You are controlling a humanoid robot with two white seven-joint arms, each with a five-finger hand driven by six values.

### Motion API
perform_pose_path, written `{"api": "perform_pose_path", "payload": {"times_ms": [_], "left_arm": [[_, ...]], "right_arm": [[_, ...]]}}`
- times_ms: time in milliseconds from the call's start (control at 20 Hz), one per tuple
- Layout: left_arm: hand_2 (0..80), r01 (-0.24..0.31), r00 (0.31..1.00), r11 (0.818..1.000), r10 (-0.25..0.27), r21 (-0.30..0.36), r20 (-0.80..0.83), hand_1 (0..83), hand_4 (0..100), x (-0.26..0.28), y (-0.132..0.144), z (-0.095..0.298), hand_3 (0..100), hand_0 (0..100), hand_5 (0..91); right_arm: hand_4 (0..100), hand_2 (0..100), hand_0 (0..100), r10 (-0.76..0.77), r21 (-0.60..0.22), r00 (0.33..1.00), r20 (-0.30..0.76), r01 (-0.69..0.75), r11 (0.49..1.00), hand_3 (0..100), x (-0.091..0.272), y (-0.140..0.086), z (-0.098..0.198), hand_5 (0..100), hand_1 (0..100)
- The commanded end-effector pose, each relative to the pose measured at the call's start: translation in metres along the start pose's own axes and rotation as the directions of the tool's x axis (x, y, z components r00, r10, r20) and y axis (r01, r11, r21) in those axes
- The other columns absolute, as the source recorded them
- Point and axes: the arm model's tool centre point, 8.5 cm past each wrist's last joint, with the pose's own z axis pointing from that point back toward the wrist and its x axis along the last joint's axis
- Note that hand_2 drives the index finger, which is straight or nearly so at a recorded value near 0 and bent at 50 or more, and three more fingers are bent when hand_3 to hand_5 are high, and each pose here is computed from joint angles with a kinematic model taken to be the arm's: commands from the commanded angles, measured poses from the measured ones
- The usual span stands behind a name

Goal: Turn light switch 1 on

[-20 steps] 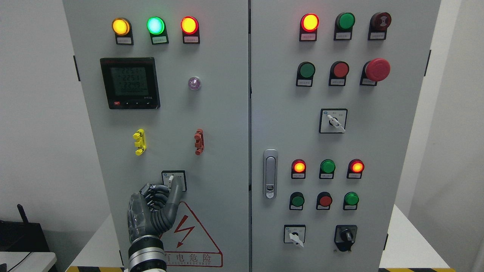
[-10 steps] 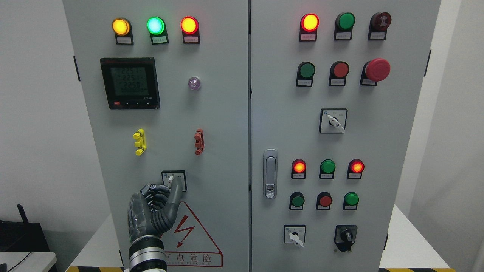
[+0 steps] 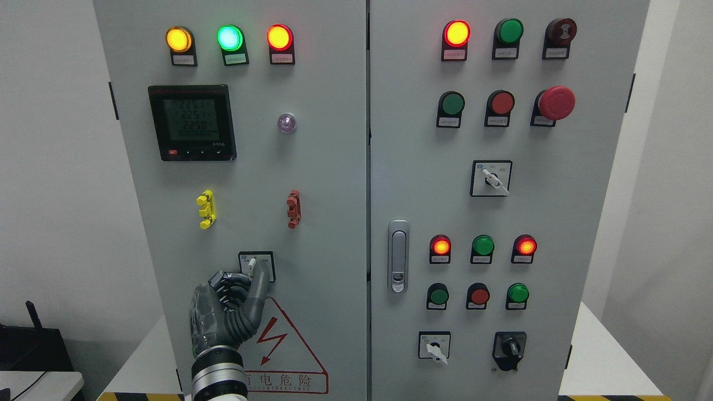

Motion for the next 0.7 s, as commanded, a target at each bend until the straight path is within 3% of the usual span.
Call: {"api": "perform_pose_path", "payload": {"times_ms": [0, 651], "left_arm": [[60.5, 0.001, 1.0, 1.0, -0.001, 0.0, 0.002, 41.8, 86, 0.0007, -0.0014, 0.0004, 86, 25, 81.4], [60.9, 0.0, 1.0, 1.0, 0.0, 0.0, 0.002, 35.1, 86, 0.0007, -0.001, 0.0002, 86, 39, 81.6]], "right_arm": [[0, 0, 12, -0.006, 0.003, 1.0, -0.001, 0.006, 1.0, 0, -0.0001, 0.001, 0.0, 0, 39], [0, 0, 12, -0.006, 0.003, 1.0, -0.001, 0.006, 1.0, 0, -0.0001, 0.001, 0.0, 0, 39]]}}
